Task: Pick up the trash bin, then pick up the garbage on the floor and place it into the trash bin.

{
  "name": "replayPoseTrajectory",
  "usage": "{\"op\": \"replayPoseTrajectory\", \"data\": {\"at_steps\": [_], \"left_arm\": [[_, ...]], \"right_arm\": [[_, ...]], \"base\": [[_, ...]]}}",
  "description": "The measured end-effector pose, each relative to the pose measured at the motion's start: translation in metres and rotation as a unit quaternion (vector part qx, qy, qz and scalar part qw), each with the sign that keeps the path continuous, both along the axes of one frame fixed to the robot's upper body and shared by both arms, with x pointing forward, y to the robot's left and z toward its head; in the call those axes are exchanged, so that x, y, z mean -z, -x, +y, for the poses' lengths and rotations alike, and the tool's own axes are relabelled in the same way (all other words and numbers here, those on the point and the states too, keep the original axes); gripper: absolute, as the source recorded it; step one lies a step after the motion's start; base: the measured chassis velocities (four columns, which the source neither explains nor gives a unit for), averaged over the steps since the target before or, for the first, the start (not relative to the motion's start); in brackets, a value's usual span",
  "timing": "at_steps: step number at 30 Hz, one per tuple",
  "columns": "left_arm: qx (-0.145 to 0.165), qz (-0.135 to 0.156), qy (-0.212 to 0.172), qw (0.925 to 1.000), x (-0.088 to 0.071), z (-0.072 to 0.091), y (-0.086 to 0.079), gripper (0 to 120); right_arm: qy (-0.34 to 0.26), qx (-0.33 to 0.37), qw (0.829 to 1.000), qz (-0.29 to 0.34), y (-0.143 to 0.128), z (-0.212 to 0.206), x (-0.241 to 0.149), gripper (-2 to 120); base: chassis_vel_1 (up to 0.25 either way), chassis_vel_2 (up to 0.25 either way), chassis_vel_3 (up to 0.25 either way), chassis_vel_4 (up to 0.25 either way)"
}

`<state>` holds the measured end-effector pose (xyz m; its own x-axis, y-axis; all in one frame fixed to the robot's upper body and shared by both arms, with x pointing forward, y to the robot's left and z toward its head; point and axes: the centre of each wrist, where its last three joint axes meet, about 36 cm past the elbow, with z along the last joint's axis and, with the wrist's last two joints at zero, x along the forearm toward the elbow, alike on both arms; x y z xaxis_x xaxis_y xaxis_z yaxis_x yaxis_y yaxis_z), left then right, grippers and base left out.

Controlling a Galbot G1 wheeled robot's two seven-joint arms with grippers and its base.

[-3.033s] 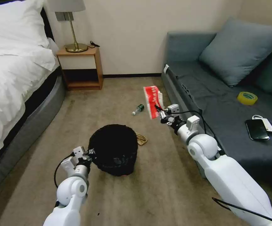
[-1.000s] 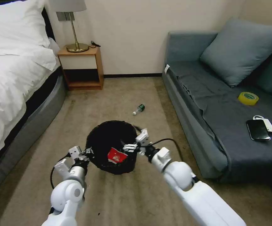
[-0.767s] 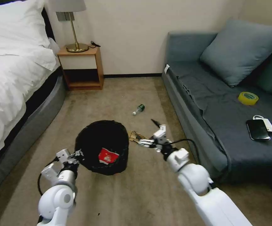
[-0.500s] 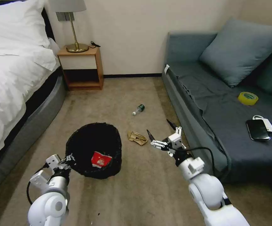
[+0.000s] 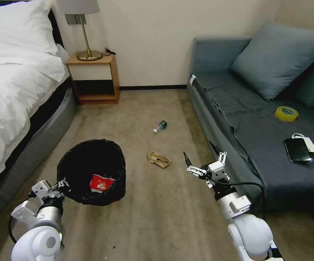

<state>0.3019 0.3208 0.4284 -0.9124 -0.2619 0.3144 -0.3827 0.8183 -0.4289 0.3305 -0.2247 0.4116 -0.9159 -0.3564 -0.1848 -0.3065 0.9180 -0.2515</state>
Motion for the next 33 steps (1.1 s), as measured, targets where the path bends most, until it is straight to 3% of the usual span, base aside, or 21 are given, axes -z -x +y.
{"op": "replayPoseTrajectory", "data": {"at_steps": [33], "left_arm": [[-0.003, 0.002, 0.012, 0.9999, 0.0097, 0.0051, -0.0070, 4]], "right_arm": [[-0.007, -0.011, 1.000, 0.015, 0.0028, 0.0056, 0.0086, 100]], "base": [[0.000, 0.000, 0.000, 0.000]]}}
